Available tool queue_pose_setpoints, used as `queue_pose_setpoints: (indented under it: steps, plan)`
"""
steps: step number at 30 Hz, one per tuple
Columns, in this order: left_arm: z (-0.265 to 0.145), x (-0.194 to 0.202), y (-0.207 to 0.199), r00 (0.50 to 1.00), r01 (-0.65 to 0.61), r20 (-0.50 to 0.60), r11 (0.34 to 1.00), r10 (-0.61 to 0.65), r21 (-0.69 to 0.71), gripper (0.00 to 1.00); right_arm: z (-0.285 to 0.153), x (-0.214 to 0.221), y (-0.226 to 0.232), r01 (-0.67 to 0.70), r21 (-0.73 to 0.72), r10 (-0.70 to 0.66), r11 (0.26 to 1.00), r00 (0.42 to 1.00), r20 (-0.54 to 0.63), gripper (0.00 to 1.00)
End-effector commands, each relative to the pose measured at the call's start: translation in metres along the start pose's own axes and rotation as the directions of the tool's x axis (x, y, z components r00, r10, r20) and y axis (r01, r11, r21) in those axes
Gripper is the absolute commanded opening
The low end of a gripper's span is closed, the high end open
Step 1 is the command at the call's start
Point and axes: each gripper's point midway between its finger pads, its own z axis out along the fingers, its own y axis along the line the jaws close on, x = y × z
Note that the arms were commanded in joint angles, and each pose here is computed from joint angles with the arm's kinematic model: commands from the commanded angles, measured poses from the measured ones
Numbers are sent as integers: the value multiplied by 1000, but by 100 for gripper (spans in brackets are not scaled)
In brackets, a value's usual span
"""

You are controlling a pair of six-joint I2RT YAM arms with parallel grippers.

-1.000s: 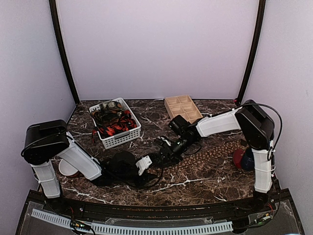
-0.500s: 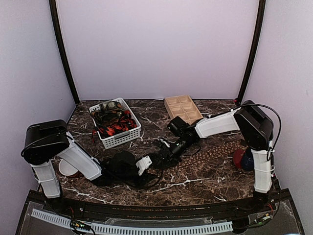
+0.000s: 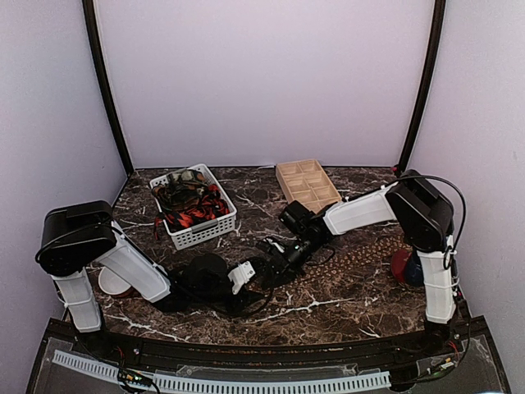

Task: Roll the ties
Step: Roll the tie at the center of the board.

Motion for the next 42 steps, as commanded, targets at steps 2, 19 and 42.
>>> queue_pose_setpoints:
  steps: [2, 19, 42]
  plan:
    - [-5, 33, -4, 995, -7, -104, 1000, 9, 16, 40, -4, 8, -1, 16, 28, -16, 999, 1000, 1, 0]
    - [-18, 7, -5, 999, -40, -27, 999, 41, 22, 64, 6, 10, -38, -56, 112, 58, 992, 998, -11, 0]
    - [25, 18, -4, 990, -55, -131, 998, 59, 31, 35, -5, -1, -22, -25, 80, 24, 996, 999, 23, 0]
